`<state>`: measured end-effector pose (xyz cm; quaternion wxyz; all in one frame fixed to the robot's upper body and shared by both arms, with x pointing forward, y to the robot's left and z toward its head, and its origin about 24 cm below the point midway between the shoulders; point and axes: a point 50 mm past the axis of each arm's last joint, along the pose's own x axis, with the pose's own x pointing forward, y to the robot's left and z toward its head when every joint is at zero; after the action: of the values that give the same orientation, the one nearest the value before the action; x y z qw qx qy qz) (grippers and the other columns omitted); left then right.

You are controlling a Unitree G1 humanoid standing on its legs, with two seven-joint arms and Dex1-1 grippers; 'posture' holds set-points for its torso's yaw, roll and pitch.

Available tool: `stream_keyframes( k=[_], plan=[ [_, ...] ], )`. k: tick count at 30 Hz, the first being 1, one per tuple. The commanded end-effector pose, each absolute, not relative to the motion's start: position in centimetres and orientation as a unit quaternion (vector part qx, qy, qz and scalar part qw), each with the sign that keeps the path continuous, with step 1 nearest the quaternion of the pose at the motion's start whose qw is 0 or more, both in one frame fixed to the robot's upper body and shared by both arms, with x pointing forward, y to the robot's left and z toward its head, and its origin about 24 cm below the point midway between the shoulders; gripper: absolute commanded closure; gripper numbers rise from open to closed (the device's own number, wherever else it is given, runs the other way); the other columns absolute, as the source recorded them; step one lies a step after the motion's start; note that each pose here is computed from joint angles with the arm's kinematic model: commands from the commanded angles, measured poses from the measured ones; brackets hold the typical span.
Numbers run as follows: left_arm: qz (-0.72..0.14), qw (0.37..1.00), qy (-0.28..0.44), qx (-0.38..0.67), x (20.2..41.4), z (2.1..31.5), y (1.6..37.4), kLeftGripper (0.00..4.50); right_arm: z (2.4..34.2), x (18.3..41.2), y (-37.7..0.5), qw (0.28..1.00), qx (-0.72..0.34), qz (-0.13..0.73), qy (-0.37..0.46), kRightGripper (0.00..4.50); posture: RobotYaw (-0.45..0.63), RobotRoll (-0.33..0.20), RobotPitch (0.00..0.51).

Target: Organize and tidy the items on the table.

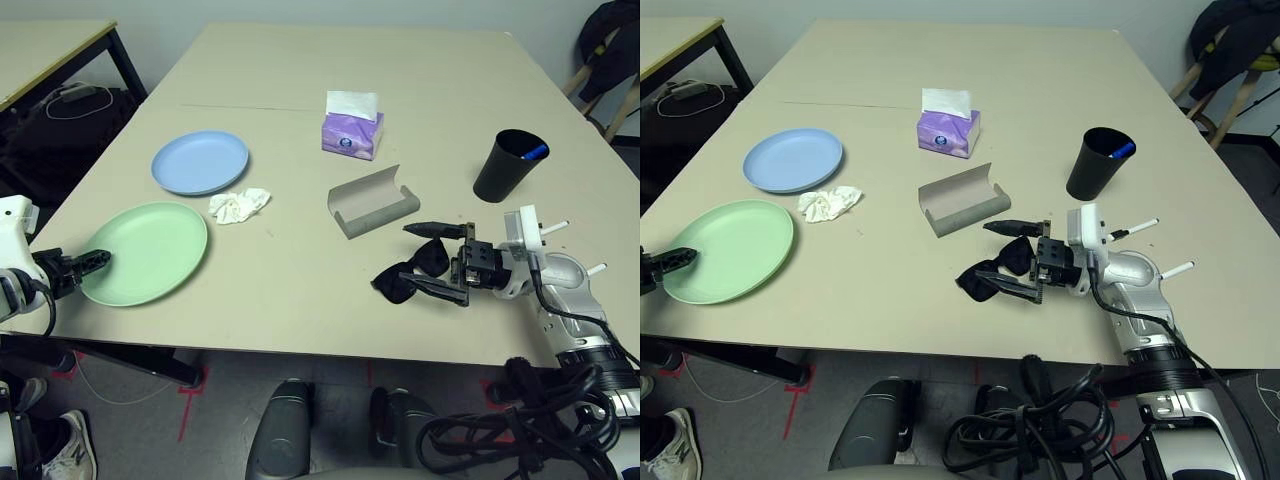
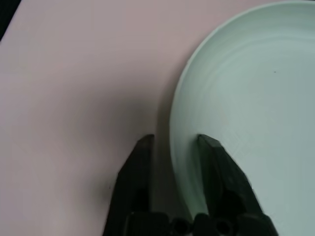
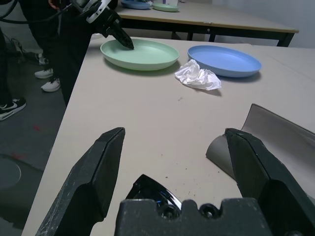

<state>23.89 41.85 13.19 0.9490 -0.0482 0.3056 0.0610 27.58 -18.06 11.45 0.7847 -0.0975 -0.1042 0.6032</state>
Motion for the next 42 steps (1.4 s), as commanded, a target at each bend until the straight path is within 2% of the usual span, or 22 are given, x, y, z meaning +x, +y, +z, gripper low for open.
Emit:
stream_keyframes(
  k=[1, 2, 3, 8, 14, 19, 24, 31, 37, 42],
  plan=[
    [0.068, 0.939, 0.334, -0.050, 23.1, 12.3, 42.3, 4.08, 11.7, 27.5, -17.8, 0.783, -0.095, 0.606, -0.108, 0.00, 0.17, 0.000, 0.088],
    [0.066, 0.939, 0.332, -0.058, 23.1, 12.3, 42.2, 4.42, 11.7, 27.5, -17.8, 0.783, -0.095, 0.605, -0.108, 0.00, 0.17, 0.000, 0.087],
    [0.064, 0.940, 0.330, -0.063, 23.1, 12.3, 42.2, 4.47, 11.7, 27.5, -17.8, 0.783, -0.096, 0.605, -0.108, 0.00, 0.17, 0.000, 0.087],
    [0.055, 0.944, 0.315, -0.078, 23.3, 12.6, 41.7, 4.47, 11.8, 27.6, -17.8, 0.784, -0.096, 0.604, -0.109, 0.00, 0.17, 0.000, 0.086],
    [0.028, 0.952, 0.275, -0.128, 24.4, 12.5, 38.0, 4.47, 12.0, 27.7, -17.7, 0.789, -0.095, 0.597, -0.113, 0.00, 0.16, 0.000, 0.087],
    [0.039, 0.961, 0.231, -0.150, 25.8, 13.7, 35.7, 4.47, 12.0, 27.7, -17.7, 0.792, -0.096, 0.592, -0.114, 0.00, 0.16, 0.000, 0.087],
    [0.045, 0.967, 0.204, -0.150, 27.2, 15.5, 35.3, 4.47, 12.0, 27.6, -17.5, 0.792, -0.094, 0.592, -0.114, 0.00, 0.16, 0.000, 0.088],
    [0.042, 0.968, 0.185, -0.161, 28.7, 16.7, 35.3, 4.47, 12.0, 27.6, -17.3, 0.794, -0.093, 0.590, -0.116, 0.00, 0.16, 0.000, 0.086],
    [0.049, 0.969, 0.174, -0.166, 31.0, 17.0, 34.9, 4.47, 12.2, 27.8, -17.2, 0.799, -0.089, 0.583, -0.122, 0.00, 0.16, 0.000, 0.084],
    [0.088, 0.971, 0.138, -0.173, 33.9, 17.4, 34.1, 4.47, 12.5, 28.0, -17.5, 0.816, -0.076, 0.558, -0.132, 0.00, 0.16, 0.000, 0.083]
  ],
)
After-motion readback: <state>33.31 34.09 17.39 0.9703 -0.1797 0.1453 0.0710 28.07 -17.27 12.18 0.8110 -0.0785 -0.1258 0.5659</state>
